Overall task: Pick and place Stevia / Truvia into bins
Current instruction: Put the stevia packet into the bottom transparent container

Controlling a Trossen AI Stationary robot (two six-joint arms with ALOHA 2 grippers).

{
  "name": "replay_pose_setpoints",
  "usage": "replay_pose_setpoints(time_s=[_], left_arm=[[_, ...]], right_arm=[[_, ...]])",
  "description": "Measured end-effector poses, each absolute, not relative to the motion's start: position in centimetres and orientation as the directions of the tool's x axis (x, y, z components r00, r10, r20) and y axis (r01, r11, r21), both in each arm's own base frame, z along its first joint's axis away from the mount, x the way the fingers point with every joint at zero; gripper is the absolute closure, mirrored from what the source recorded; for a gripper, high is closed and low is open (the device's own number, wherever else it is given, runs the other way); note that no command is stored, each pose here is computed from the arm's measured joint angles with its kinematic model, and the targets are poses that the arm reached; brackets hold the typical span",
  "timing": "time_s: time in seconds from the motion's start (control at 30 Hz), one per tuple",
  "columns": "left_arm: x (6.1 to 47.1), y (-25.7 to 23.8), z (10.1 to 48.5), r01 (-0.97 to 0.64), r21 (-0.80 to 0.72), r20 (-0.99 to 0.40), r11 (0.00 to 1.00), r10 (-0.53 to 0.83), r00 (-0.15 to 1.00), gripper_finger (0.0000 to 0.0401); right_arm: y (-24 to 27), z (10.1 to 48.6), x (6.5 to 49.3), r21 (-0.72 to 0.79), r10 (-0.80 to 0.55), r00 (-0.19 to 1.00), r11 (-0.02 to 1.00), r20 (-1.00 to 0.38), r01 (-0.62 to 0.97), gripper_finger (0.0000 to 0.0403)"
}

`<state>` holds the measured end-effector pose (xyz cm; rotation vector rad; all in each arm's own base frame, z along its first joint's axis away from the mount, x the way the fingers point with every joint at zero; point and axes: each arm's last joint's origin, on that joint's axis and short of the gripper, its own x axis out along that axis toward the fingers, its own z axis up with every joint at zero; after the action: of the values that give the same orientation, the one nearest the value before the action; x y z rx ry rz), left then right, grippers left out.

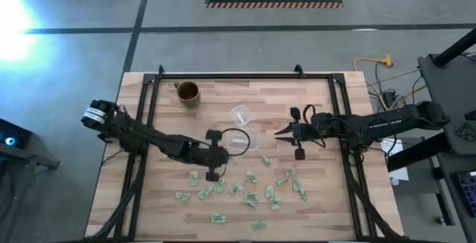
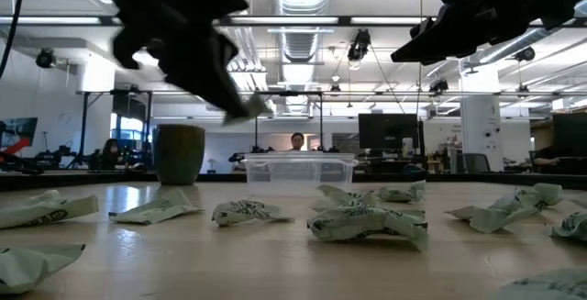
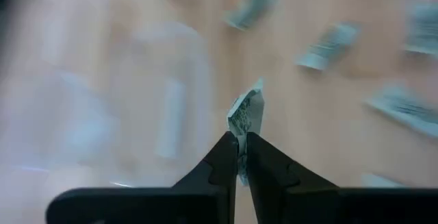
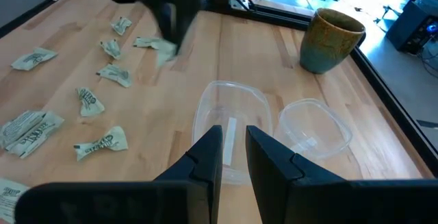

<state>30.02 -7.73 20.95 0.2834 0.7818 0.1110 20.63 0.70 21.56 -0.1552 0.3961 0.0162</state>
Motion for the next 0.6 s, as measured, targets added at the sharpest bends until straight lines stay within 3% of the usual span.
replay_pose_setpoints(time_s=[0.17, 0.43, 0.6], left_arm=[[31.6, -5.9, 22.4, -0.051, 0.430, -0.569, 0.901, 0.315, 0.759, 0.0389], [32.1, -1.8, 22.0, -0.113, 0.406, -0.577, 0.907, 0.351, 0.738, 0.0384], [32.1, -1.2, 21.9, -0.113, 0.410, -0.581, 0.905, 0.355, 0.732, 0.0349]], right_arm=[[0.7, 21.6, 20.6, -0.147, -0.014, 0.923, 0.988, -0.385, -0.046, 0.0346], [0.7, 21.6, 20.6, -0.143, -0.015, 0.922, 0.989, -0.386, -0.044, 0.0346], [0.7, 21.6, 20.6, -0.143, -0.015, 0.922, 0.989, -0.386, -0.044, 0.0346]])
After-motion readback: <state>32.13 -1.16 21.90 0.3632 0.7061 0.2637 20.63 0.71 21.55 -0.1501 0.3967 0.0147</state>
